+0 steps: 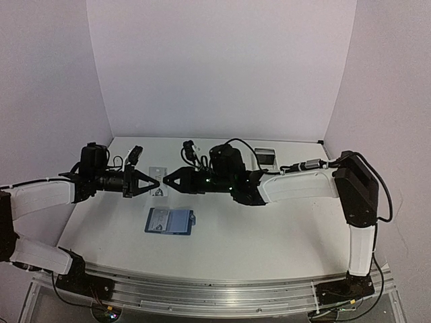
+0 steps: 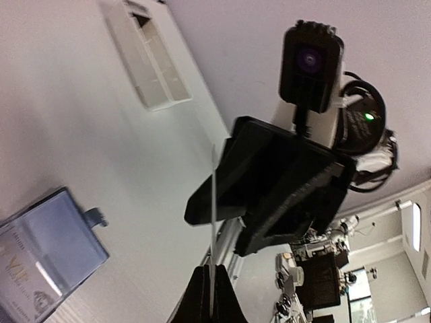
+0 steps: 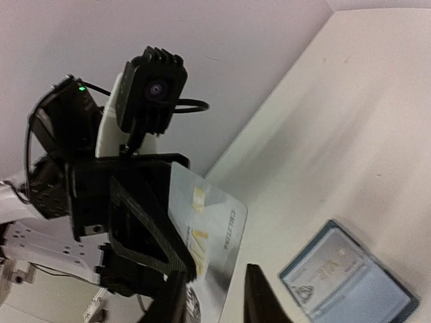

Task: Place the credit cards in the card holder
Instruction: Insert the credit card into the card holder.

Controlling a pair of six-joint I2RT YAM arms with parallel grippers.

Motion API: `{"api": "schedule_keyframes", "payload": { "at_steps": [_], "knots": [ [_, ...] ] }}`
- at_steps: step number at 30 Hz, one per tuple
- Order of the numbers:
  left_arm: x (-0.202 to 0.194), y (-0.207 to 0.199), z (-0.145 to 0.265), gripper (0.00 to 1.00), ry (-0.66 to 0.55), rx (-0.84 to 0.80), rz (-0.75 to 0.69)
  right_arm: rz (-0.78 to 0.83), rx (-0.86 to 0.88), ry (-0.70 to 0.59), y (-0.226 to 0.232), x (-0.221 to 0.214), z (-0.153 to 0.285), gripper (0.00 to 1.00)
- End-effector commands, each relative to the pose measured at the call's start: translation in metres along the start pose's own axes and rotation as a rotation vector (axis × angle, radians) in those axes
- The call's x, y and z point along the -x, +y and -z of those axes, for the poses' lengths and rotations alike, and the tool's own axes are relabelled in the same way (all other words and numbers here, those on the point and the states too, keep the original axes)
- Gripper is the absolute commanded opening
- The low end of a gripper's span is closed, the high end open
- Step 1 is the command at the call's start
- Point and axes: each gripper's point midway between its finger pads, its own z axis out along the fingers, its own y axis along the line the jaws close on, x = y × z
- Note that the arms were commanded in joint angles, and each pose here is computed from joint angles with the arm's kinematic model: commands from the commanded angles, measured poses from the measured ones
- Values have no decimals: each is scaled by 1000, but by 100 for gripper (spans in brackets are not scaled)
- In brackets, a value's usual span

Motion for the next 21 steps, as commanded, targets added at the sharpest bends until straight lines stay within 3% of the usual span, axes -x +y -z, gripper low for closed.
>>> {"api": "schedule_keyframes", "payload": {
  "at_steps": [1,6,12,17,21],
  "knots": [
    [-22,83,2,0,26,341,170,-137,-367,71,-83,-39,5,32],
    [-34,111,-21,0,63,410,63,-238,-421,140,-103,-68,-2,29],
    [-52,129,-34,0,112,478,85,-315,-531,195,-131,-97,-3,25],
    [-63,142,-31,0,129,574,96,-214,-743,211,-148,-93,13,38],
    [-65,148,-32,0,130,593,92,-180,-775,237,-152,-96,13,42]
  ]
}}
